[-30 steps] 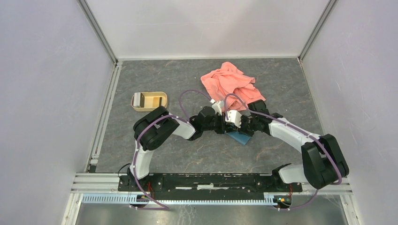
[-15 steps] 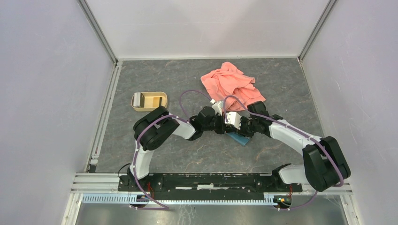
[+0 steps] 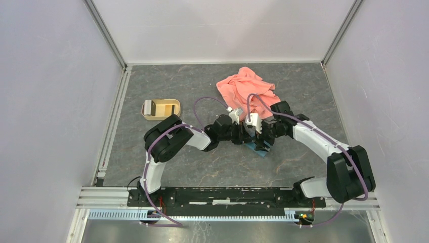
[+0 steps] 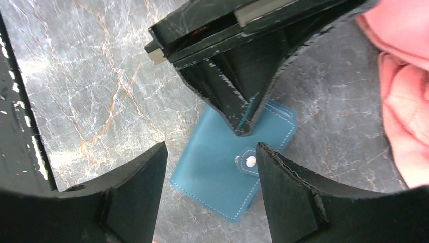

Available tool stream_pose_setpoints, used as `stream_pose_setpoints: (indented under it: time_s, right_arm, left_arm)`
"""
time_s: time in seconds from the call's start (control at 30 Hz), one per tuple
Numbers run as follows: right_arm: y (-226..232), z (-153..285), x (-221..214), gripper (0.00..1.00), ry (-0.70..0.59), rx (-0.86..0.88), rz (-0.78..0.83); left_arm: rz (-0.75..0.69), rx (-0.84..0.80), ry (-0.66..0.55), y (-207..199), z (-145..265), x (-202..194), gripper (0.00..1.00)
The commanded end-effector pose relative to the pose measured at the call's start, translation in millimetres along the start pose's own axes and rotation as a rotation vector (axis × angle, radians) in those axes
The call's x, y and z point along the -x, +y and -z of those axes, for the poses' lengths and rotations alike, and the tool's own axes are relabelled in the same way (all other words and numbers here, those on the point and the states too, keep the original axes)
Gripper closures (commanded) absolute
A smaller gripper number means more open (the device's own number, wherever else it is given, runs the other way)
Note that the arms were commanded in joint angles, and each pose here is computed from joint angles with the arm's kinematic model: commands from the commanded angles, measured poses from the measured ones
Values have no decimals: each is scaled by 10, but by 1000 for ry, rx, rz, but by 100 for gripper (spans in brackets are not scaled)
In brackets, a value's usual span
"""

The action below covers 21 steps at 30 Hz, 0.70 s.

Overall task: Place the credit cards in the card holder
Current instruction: Close the card holder at the center of the board.

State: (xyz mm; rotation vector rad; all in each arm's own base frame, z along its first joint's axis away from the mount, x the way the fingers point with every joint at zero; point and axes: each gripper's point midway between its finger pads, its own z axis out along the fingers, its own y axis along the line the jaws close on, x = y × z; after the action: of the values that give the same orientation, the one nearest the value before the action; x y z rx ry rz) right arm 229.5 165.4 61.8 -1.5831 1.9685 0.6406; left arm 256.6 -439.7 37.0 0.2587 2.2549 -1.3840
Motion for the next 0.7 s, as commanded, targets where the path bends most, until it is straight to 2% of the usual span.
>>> stream_pose_setpoints:
  time_s: [0.0,0.1,0.3,0.67]
  right_arm:
    - [18,201,274,29,-125,48,-26]
    - [-28,277,264,36,-153,19,-32]
    - [-145,240,0,49,-86,-108,-7]
    - [-308,84,-141,50,0,-141,22]
  left_arm:
    - [39,109,27,335,-33,-107,90]
    - [39,106,27,328,-33,-101,90]
    - [38,105,31,328,-34,-113,90]
    - [43,109,31,347,-41,-123,90]
